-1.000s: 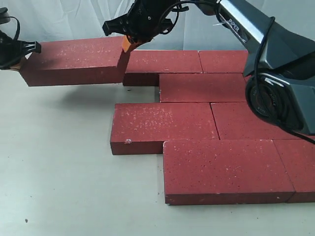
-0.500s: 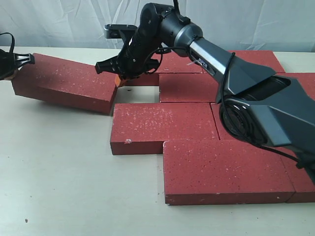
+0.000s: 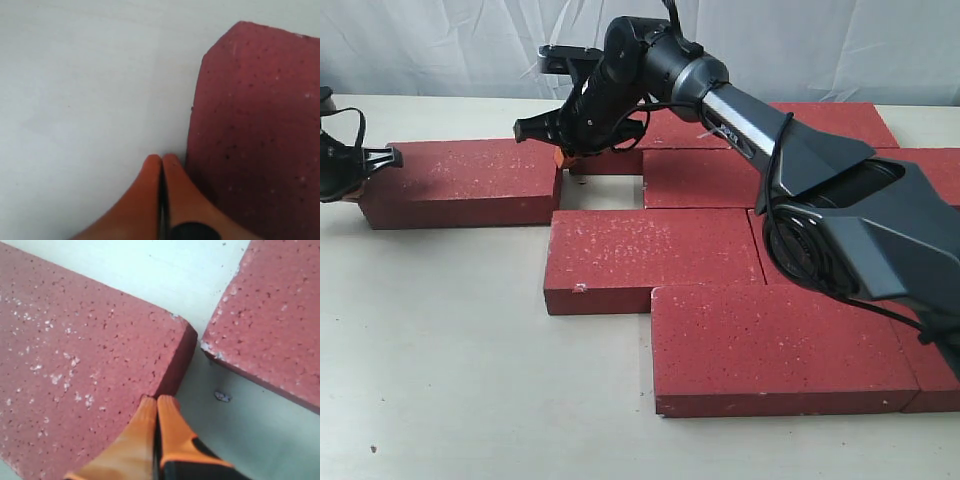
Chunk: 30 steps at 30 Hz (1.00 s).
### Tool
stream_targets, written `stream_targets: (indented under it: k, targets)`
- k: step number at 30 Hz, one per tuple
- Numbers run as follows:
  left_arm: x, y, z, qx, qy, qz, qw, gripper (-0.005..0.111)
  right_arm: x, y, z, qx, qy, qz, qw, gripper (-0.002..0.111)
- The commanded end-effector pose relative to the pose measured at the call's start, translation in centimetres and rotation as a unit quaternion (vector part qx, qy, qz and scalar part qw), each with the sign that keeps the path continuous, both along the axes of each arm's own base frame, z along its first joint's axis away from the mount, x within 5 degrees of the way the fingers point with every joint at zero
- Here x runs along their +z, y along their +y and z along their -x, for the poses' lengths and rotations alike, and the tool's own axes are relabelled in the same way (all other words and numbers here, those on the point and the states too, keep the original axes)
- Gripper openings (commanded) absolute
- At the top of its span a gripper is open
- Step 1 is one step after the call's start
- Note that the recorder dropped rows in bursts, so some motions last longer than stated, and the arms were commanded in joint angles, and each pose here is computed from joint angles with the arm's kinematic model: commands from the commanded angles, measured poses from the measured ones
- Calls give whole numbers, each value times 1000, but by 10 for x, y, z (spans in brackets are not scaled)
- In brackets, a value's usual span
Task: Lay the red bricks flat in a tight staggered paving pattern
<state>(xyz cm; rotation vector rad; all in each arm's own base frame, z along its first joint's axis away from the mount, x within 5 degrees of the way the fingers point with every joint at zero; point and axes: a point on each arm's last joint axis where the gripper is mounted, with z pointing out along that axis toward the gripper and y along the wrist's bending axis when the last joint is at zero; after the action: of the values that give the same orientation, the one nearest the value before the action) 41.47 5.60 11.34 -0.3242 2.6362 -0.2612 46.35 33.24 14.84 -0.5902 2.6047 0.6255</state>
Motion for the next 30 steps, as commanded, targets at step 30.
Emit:
stream_targets:
  k: [30]
  targets:
    - [-22, -9, 2, -23, 31, -7, 999, 0, 39, -24, -3, -60, 24, 9, 998, -1]
